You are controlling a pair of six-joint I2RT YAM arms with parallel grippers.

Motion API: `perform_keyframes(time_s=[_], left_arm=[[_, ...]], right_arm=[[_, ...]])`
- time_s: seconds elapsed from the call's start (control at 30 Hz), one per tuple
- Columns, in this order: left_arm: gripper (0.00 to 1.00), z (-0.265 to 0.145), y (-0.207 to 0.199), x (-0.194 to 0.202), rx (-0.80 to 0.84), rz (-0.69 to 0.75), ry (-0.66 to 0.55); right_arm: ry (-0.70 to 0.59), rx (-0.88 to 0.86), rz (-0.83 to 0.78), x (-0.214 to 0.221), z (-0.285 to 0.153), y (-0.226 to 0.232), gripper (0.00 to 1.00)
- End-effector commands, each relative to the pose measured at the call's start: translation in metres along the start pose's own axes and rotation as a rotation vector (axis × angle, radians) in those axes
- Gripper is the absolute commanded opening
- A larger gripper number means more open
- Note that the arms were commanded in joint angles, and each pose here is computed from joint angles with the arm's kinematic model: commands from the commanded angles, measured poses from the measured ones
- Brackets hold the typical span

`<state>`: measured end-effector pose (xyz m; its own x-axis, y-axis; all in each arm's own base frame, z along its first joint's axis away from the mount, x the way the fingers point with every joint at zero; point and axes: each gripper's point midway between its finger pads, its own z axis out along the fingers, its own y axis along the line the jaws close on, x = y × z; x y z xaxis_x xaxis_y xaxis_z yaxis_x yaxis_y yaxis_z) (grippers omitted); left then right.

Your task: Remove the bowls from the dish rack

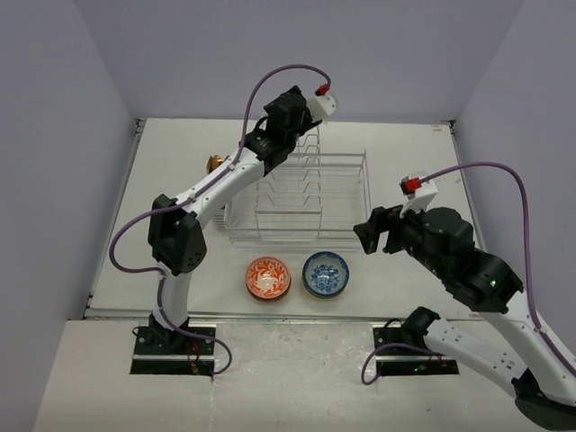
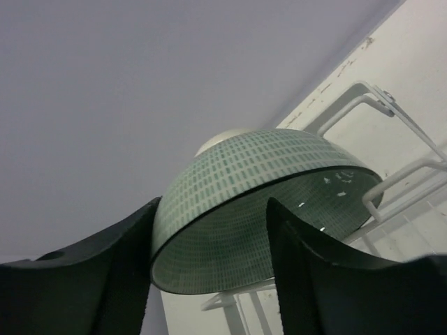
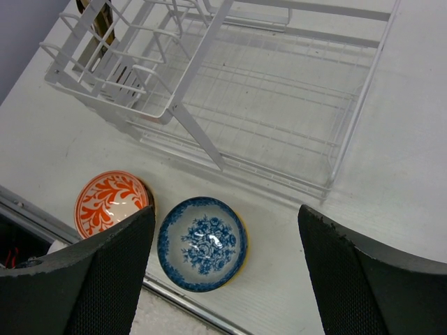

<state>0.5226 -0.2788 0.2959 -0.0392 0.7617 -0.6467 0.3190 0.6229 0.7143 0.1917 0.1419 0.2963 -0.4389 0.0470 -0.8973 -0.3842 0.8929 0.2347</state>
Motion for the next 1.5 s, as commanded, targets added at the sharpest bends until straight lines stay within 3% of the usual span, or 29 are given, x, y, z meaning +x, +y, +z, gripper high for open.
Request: perform_keyframes(time_s=[0.0,0.03,0.07,0.17,0.27,0.43,0.83,1.47], left_arm=[[0.59,0.000,0.016,-0.025,-0.021,-0.036,-0.077],[0.43,-0.001,0.017,-0.026,-0.025,-0.040,-0.077],[0.37,-0.001,0.018,-0.025,-0.027,-0.042,-0.075],[0.27,-0.007,0.022,-0.030,-0.025,-0.049,-0.091],[0.24,-0.011,0.025,-0.030,-0.032,-0.043,-0.101],[0.00,-0.015,0.029,-0.029,-0.046,-0.034,-0.107],[0.00,-0.038,0.081,-0.037,-0.260,-0.172,-0.142],[0.00,-0.080,0.132,-0.056,-0.405,-0.483,-0.261]], right_arm=[[-0.032,-0.005,-0.015,-0.012,-0.005,0.001,0.84],[-0.028,-0.007,-0.017,-0.011,-0.004,0.001,0.84],[-0.025,-0.006,-0.019,-0.010,-0.004,0.001,0.84],[-0.021,-0.008,-0.021,-0.010,-0.002,0.002,0.84],[-0.016,-0.014,-0.022,-0.009,0.000,0.004,0.84],[-0.010,-0.018,-0.025,-0.007,0.002,0.005,0.84],[-0.007,-0.021,-0.023,-0.008,0.003,0.006,0.84],[-0.008,-0.006,-0.017,-0.010,0.005,0.005,0.83]])
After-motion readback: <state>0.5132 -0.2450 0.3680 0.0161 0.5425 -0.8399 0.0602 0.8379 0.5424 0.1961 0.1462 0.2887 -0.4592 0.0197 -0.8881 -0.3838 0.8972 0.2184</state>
